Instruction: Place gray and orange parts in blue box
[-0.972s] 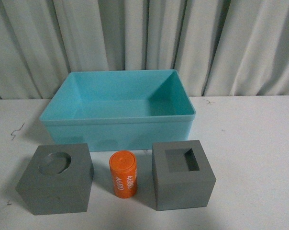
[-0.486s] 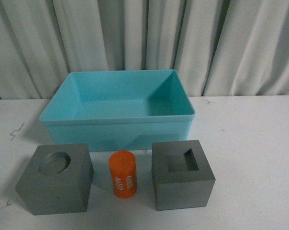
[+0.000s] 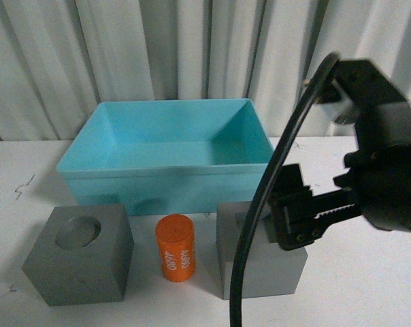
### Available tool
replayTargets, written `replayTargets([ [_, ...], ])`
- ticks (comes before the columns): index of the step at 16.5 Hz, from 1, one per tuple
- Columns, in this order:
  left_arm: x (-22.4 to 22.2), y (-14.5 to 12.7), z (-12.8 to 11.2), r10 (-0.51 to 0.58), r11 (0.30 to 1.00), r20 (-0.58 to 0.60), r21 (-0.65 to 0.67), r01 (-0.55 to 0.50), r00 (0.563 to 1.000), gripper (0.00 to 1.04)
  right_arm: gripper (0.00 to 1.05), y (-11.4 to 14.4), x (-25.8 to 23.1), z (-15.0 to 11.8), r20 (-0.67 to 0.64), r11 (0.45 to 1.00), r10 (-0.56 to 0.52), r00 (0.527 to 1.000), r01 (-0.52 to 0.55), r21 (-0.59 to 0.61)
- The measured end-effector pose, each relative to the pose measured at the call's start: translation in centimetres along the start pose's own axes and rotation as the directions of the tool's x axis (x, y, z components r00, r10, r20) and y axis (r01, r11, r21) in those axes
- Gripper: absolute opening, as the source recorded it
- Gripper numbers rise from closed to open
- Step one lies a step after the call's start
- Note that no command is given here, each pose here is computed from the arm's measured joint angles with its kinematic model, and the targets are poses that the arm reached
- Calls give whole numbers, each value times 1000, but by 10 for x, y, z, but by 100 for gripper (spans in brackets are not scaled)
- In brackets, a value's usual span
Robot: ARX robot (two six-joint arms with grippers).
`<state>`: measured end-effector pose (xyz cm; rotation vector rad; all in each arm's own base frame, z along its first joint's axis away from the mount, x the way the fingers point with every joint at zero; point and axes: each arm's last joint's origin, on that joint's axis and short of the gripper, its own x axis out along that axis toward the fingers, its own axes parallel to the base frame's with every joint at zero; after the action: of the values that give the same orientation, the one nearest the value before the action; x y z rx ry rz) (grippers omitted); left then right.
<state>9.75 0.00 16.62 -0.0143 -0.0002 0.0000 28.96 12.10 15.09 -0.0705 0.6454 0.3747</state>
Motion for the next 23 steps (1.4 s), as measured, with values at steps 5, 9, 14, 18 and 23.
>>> replayTargets([
  [5,0,0,0,0,1000,0,0,0,1000,98,98,10,45,-6,-121,996,0,993,10,85],
  [9,0,0,0,0,1000,0,0,0,1000,98,98,12,61,-17,-208,989,-55,977,81,121],
  [14,0,0,0,0,1000,0,0,0,1000,98,60,8,66,-16,-221,970,-69,973,117,212],
  [18,0,0,0,0,1000,0,0,0,1000,98,19,-5,62,-16,-209,959,-97,973,147,243],
  [23,0,0,0,0,1000,0,0,0,1000,98,19,-27,-1,32,-46,966,-105,993,113,231],
])
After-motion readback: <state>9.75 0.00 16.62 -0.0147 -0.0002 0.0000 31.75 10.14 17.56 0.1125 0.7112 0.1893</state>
